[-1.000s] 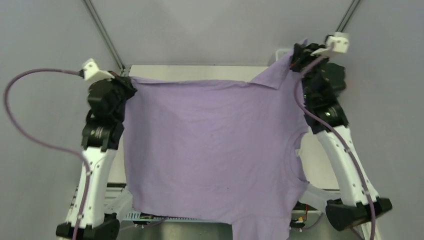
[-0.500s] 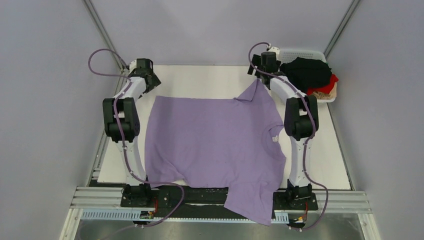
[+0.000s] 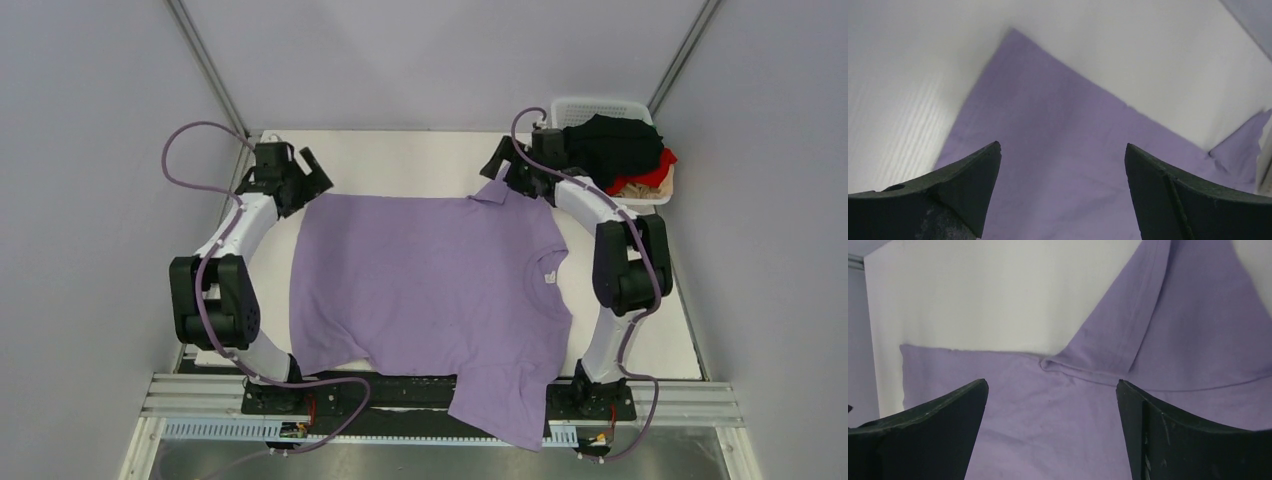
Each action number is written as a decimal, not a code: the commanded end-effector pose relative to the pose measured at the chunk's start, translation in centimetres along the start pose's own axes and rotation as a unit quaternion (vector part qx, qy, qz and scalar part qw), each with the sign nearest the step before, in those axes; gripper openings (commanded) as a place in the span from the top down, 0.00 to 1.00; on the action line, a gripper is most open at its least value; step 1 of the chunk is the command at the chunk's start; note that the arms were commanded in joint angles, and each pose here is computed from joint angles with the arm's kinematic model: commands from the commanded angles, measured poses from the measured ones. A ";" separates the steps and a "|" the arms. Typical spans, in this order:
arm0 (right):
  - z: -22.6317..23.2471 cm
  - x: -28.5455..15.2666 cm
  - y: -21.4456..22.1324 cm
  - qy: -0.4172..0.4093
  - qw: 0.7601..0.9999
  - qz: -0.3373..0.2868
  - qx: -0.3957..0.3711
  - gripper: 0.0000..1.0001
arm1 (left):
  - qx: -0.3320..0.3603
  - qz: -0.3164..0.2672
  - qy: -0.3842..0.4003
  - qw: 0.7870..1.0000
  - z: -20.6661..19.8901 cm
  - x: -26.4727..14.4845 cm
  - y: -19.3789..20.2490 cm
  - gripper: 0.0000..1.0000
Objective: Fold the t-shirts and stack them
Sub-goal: Flatten out the tshirt, then grab the side of the flattened tshirt closest away from the robot with both arms
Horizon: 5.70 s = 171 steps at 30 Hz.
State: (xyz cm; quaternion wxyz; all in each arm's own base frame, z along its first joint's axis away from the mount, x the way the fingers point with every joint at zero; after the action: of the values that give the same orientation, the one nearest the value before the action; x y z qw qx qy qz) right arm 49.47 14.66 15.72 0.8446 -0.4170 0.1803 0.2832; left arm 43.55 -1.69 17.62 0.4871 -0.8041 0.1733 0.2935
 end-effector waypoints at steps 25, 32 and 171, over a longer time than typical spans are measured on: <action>5.5 16.6 -1.1 -0.127 0.990 -0.049 0.019 0.00 | 0.040 0.185 -0.062 0.980 5.6 3.0 14.0 0.00; 11.7 16.6 -3.4 -0.215 0.969 -0.092 -0.081 0.00 | 0.049 0.177 -0.071 0.980 5.6 2.6 13.1 0.00; -9.4 -24.9 30.4 0.289 0.886 0.359 -0.057 0.37 | -0.133 0.031 -0.258 0.956 12.9 -8.4 17.5 1.00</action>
State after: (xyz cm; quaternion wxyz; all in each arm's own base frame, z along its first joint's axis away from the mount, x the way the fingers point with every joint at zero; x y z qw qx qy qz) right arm 11.70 15.14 7.10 0.5803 -0.4466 0.4788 0.4843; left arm 22.76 1.36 5.59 0.3940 -0.7372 0.0363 0.5477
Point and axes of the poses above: each gripper's point midway between its finger pads, its own x axis out along the fingers, its own z axis along the line the jaws close on, y = z × x, the point moved 2 cm from there along -x, back along the fingers, and after that the axes turned 6 degrees about x, right-handed, at the moved point
